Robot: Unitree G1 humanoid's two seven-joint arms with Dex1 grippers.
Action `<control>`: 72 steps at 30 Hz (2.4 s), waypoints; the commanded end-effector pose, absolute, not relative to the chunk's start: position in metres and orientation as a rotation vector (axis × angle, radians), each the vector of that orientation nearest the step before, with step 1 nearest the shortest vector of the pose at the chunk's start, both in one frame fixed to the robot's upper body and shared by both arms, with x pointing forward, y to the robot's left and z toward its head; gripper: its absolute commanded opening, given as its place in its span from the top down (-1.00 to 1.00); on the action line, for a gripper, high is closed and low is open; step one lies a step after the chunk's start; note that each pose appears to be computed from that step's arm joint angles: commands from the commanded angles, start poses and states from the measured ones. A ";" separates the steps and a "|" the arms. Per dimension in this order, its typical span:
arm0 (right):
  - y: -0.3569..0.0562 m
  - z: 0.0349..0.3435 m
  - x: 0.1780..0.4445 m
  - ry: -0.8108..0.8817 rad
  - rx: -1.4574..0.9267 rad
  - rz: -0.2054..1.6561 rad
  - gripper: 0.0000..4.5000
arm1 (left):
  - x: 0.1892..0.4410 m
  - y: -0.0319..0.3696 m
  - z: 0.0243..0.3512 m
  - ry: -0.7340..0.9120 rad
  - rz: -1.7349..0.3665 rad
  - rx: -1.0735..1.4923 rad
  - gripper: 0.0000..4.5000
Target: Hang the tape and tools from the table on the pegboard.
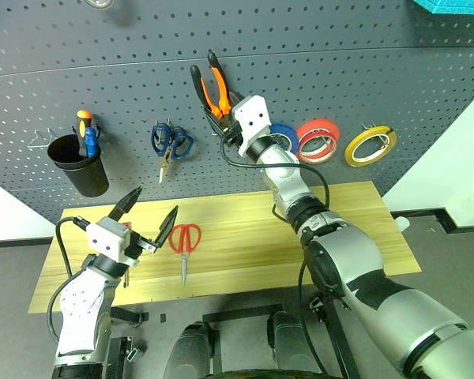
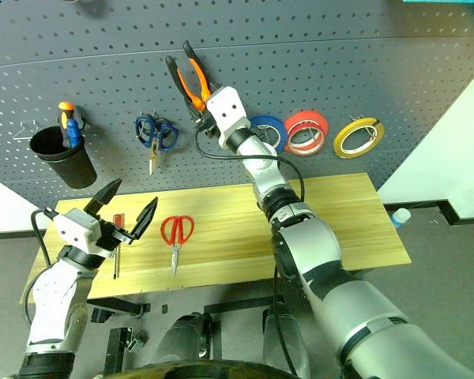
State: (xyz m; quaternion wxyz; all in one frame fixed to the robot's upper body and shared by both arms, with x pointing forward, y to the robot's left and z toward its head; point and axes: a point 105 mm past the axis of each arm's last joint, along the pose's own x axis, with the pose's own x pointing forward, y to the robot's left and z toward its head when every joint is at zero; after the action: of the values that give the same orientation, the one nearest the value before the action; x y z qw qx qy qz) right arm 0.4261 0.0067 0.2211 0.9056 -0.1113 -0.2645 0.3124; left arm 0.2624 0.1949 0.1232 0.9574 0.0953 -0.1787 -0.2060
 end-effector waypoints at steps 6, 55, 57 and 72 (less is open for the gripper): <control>0.006 0.233 0.427 -0.560 -0.224 0.665 -0.99 | 0.260 0.195 0.135 -0.393 -0.413 0.205 -0.95; -0.130 0.073 0.274 -0.066 -0.603 1.452 -1.00 | 0.307 0.159 -0.049 0.905 0.043 0.000 -0.97; -0.131 0.073 0.274 -0.067 -0.607 1.446 -1.00 | 0.308 0.158 -0.052 0.925 0.053 -0.052 -0.97; -0.129 0.078 0.277 -0.096 -0.610 1.418 -1.00 | 0.306 0.165 -0.052 0.959 0.120 -0.044 0.53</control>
State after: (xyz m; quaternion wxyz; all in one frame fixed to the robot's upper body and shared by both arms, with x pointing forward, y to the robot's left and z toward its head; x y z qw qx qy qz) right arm 0.2729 -0.1305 0.0637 0.7133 -0.2679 -0.0161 0.6474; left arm 0.3107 0.1684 -0.0482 0.8900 -0.0265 0.4509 0.0620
